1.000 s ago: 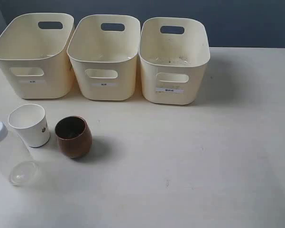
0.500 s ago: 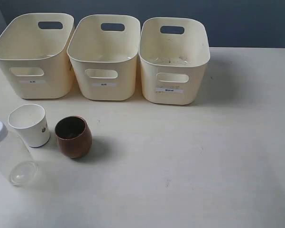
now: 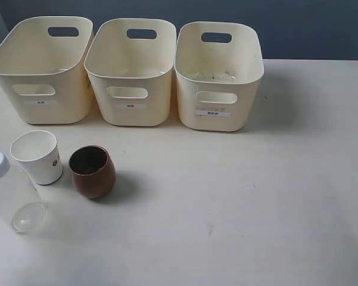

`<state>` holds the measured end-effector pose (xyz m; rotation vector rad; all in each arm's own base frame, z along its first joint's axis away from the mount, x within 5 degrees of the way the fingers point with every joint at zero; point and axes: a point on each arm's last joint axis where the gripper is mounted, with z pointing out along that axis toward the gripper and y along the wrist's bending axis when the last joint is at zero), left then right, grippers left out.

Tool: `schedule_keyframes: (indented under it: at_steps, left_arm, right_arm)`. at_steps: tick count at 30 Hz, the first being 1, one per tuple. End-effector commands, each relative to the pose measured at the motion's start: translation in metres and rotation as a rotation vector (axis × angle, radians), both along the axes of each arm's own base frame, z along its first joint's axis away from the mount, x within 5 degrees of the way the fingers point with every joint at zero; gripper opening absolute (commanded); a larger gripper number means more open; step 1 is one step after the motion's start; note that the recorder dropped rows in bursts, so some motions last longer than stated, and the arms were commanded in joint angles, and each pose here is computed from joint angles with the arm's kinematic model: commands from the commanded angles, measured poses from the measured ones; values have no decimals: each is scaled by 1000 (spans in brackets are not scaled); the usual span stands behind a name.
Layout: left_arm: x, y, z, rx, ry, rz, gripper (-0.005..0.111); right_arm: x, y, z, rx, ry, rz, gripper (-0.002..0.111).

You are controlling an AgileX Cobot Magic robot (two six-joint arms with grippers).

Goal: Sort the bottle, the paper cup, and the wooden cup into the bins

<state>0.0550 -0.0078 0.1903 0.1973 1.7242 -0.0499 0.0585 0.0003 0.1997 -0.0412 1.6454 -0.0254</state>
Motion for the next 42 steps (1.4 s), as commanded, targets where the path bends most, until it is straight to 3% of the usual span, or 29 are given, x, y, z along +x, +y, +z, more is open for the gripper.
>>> schedule_keyframes:
  at_steps: [1,21,23,26,33,34,38,42]
  left_arm:
    - [0,0,1,-11,-12,-3,0]
    - [0,0,1,-11,-12,-3,0]
    - [0,0,1,-11,-12,-3,0]
    - [0,0,1,-11,-12,-3,0]
    - [0,0,1,-11,-12,-3,0]
    - [0,0,1,-11,-12,-3,0]
    - [0,0,1,-11,-12,-3,0]
    - [0,0,1,-11,-12,-3,0]
  right_arm:
    - [0,0,1,-7,-14,-3,-1]
    - [0,0,7,-7,-78,-1,-1]
    - [0,0,14,75,-164,2,-1]
    - [-2,-3,24,312,-273,-14,-1]
    - [-5,-6,36,508,-399,-9,-1]
    - [-7,-6,47,566,-426,10,-1]
    - [-16,5,117,411,-546,149,-1]
    - [-8,23,166,276,-557,329,-1]
